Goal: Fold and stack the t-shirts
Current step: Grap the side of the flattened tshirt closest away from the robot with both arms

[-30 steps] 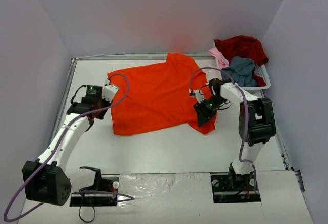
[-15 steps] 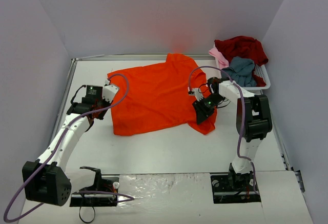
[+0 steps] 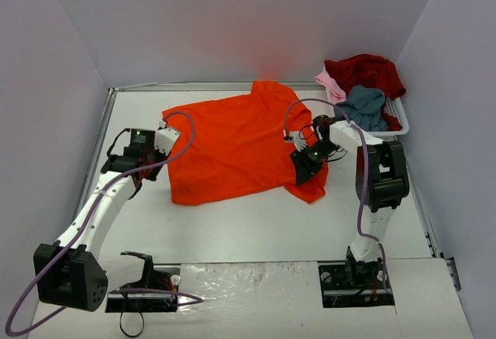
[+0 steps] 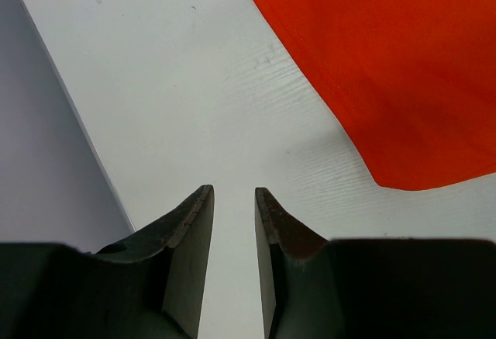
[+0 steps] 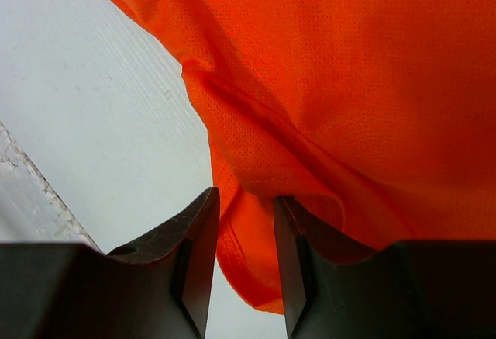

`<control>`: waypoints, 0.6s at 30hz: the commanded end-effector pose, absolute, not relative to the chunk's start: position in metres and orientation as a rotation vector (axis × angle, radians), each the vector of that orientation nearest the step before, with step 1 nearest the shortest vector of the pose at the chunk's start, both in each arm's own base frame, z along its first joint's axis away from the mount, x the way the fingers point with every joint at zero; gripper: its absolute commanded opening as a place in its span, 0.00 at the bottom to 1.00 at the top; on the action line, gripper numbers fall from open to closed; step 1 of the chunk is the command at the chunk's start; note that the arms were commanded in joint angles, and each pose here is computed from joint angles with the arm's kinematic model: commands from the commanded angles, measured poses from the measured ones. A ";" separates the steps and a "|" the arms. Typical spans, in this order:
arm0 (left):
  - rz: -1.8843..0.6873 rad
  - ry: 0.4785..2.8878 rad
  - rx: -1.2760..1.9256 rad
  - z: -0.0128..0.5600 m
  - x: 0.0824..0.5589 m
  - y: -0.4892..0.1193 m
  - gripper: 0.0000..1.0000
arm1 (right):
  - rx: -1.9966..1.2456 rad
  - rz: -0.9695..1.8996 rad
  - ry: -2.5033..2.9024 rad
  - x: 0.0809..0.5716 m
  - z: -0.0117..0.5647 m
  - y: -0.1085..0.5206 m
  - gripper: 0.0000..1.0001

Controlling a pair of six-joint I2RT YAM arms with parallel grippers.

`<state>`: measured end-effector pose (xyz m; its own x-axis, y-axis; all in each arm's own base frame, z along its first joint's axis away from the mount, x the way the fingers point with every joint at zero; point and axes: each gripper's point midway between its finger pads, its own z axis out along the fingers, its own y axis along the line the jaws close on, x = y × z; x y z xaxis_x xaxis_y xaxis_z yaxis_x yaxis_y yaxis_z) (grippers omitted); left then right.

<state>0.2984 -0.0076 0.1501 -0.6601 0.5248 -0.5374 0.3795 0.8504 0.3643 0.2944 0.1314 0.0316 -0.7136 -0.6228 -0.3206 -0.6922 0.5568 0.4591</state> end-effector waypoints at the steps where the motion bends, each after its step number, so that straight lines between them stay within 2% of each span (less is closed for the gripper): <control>1: 0.301 2.357 0.622 0.158 0.300 -0.004 0.27 | -1.126 0.912 2.658 0.294 0.039 0.136 0.31; 13: 0.297 2.355 0.617 0.158 0.299 -0.004 0.27 | -1.135 0.918 2.625 0.296 0.048 0.142 0.29; 15: 0.294 2.354 0.616 0.158 0.299 -0.004 0.27 | -1.133 0.917 2.621 0.297 0.049 0.142 0.25; 17: 0.294 2.354 0.616 0.158 0.299 -0.004 0.27 | -1.135 0.912 2.621 0.297 0.049 0.143 0.13; 18: 0.291 2.352 0.615 0.158 0.299 -0.004 0.27 | -1.131 0.914 2.626 0.296 0.049 0.143 0.10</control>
